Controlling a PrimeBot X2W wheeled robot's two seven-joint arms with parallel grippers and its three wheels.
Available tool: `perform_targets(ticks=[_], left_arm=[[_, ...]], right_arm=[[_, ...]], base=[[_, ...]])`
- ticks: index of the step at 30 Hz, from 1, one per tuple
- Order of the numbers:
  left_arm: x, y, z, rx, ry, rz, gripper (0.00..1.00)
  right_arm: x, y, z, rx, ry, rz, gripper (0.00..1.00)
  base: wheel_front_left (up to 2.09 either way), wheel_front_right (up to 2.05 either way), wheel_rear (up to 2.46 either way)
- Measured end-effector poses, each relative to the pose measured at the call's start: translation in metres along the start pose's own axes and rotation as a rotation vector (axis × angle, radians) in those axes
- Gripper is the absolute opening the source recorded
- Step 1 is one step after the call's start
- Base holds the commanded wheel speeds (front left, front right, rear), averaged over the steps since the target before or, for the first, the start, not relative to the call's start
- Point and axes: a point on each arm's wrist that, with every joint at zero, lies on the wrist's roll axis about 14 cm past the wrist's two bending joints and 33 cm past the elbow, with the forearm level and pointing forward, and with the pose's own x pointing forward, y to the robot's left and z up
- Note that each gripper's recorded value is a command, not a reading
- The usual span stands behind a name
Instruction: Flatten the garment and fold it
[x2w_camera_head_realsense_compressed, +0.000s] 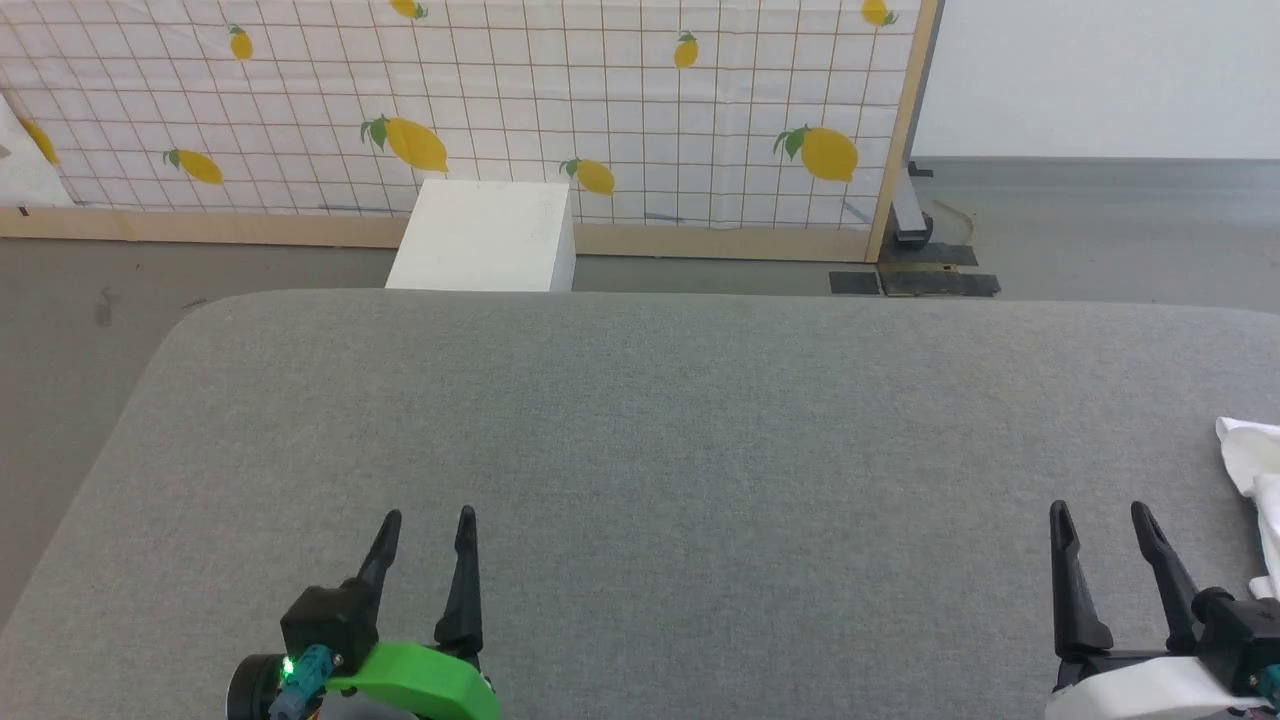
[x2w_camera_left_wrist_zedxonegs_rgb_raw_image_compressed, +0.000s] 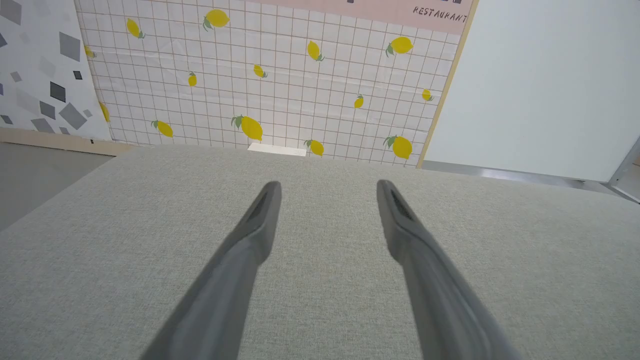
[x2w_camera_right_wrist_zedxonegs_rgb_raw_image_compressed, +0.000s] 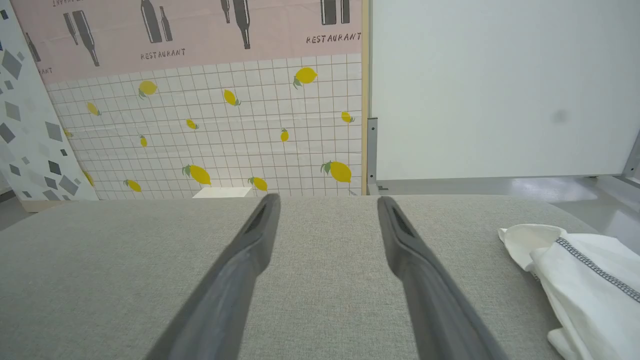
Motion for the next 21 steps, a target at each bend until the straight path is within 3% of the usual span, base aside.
perform_targets(ticks=[1, 21], left_arm=[[-0.0004, 0.0, -0.0002, -0.001, 0.001, 0.0, 0.0], [0.0002, -0.001, -0.0017, 0.001, 0.01, -0.003, 0.0]], right_arm=[[-0.0003, 0.0005, -0.0008, 0.001, 0.003, 0.001, 0.0], [-0.0003, 0.0001, -0.0022, 0.0, 0.009, 0.0, 0.0]], base=[[0.0, 0.0, 0.0], [0.0, 0.0, 0.0]])
